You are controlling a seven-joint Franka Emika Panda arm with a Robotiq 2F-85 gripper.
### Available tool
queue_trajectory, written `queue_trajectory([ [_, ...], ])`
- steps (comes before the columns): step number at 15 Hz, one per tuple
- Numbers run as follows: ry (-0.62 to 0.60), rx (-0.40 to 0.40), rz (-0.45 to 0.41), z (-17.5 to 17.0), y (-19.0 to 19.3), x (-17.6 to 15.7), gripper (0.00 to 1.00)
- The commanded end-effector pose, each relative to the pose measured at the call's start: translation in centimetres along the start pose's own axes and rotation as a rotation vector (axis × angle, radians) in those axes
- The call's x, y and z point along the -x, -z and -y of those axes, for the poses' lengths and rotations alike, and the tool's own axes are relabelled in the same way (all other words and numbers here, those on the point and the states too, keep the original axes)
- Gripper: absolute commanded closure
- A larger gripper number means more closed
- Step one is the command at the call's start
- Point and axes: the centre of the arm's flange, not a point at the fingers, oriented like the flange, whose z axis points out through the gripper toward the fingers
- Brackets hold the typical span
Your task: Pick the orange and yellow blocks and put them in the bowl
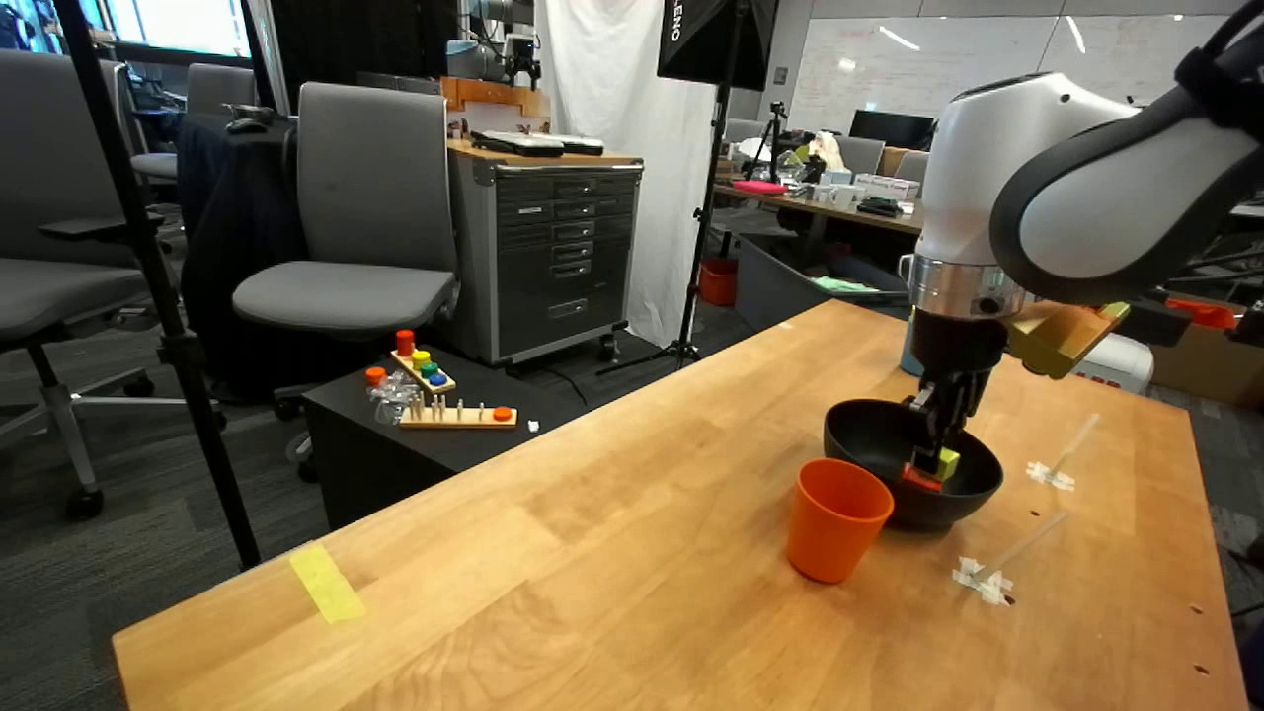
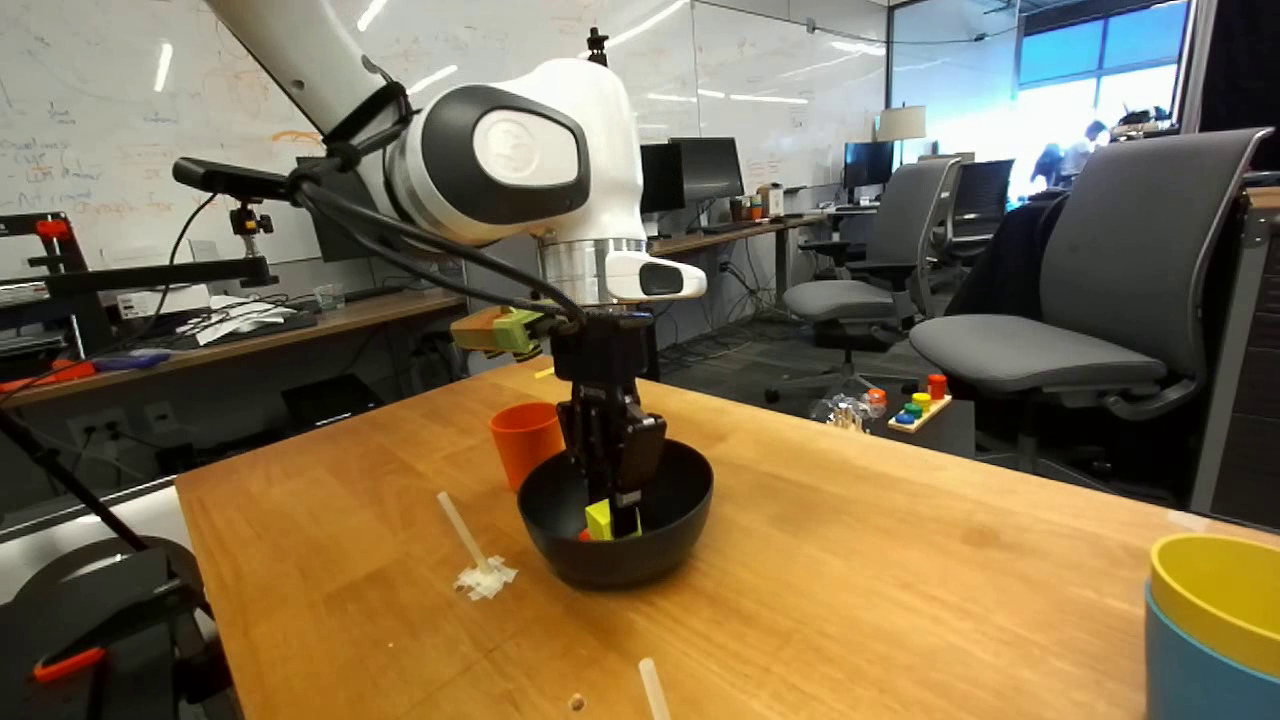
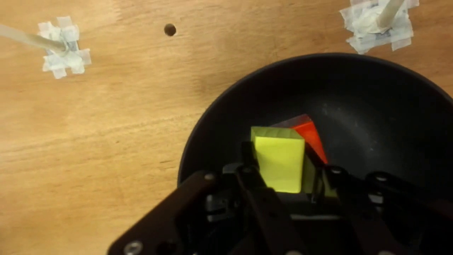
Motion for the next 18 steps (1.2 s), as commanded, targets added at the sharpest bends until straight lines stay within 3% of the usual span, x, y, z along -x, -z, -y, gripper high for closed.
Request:
queue_trajectory([
  [1,0.024,0.04,-0.003,0.4,-0.5,0.3,0.51],
  [5,0.033,0.047,-0.001,0.6,-0.7,0.2,0.19],
  [8,0.028,0.037,0.001,0.4,-0.5,0.1,0.0],
  [18,0.02,-0.011,-0.059,0.0,3.7,0.4,0.0],
])
